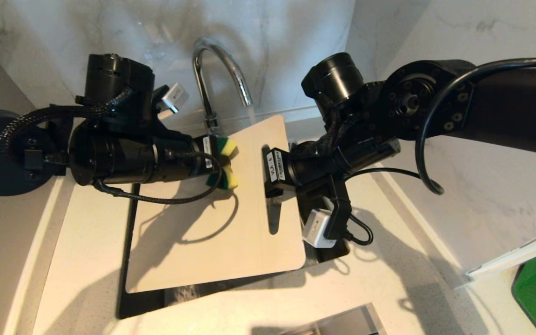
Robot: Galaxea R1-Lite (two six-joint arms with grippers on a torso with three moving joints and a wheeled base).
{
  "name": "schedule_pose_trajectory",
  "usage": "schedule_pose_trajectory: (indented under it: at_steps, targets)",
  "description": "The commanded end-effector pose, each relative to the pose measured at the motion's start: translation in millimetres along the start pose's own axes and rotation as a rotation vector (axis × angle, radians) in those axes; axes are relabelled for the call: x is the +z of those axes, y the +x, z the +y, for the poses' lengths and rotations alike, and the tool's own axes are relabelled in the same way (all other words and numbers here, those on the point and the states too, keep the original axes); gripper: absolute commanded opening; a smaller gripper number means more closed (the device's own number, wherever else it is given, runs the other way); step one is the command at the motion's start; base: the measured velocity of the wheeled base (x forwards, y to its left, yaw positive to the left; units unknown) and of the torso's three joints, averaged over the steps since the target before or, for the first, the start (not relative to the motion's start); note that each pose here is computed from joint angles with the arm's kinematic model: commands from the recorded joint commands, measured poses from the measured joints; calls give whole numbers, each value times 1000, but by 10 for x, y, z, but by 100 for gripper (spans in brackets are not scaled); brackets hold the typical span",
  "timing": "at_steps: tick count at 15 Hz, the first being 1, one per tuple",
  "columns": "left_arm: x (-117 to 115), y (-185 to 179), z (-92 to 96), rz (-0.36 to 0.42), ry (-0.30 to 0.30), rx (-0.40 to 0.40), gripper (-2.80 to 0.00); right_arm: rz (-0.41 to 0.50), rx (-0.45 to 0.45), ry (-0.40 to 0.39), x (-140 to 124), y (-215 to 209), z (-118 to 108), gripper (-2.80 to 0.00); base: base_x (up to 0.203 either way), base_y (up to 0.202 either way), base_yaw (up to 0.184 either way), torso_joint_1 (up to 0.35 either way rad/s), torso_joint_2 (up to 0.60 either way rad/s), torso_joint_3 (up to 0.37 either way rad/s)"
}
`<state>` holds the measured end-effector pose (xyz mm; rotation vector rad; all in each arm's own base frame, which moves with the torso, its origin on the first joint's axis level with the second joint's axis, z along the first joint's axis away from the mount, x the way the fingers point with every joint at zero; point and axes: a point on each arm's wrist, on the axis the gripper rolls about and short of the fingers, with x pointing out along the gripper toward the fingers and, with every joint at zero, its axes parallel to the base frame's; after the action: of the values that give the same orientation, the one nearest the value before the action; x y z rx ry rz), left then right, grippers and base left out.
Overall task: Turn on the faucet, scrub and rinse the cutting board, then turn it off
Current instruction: Scrub the cutting board underwater
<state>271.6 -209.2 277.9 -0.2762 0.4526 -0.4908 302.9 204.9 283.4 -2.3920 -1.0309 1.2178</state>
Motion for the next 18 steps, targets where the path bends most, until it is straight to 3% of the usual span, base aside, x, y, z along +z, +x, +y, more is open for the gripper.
schedule_pose_trajectory:
  at_steps: [1,7,14,18]
  targets:
    - [-72,143,110,33,-8,37,-280,14,-10,-23,17,-122,-50,-280,0,0,0,0,0,0]
    - [-193,221,599,93,-44,160,-280,23,-13,-26,46,-223,-79,-280,0,0,0,0,0,0]
    - [-319,286,1343,105,-125,214,-280,19,-7,-24,90,-352,-116,-280,0,0,0,0,0,0]
    - [-301,216,1613,111,-133,244,-280,17,-6,-23,105,-375,-120,-280,0,0,0,0,0,0]
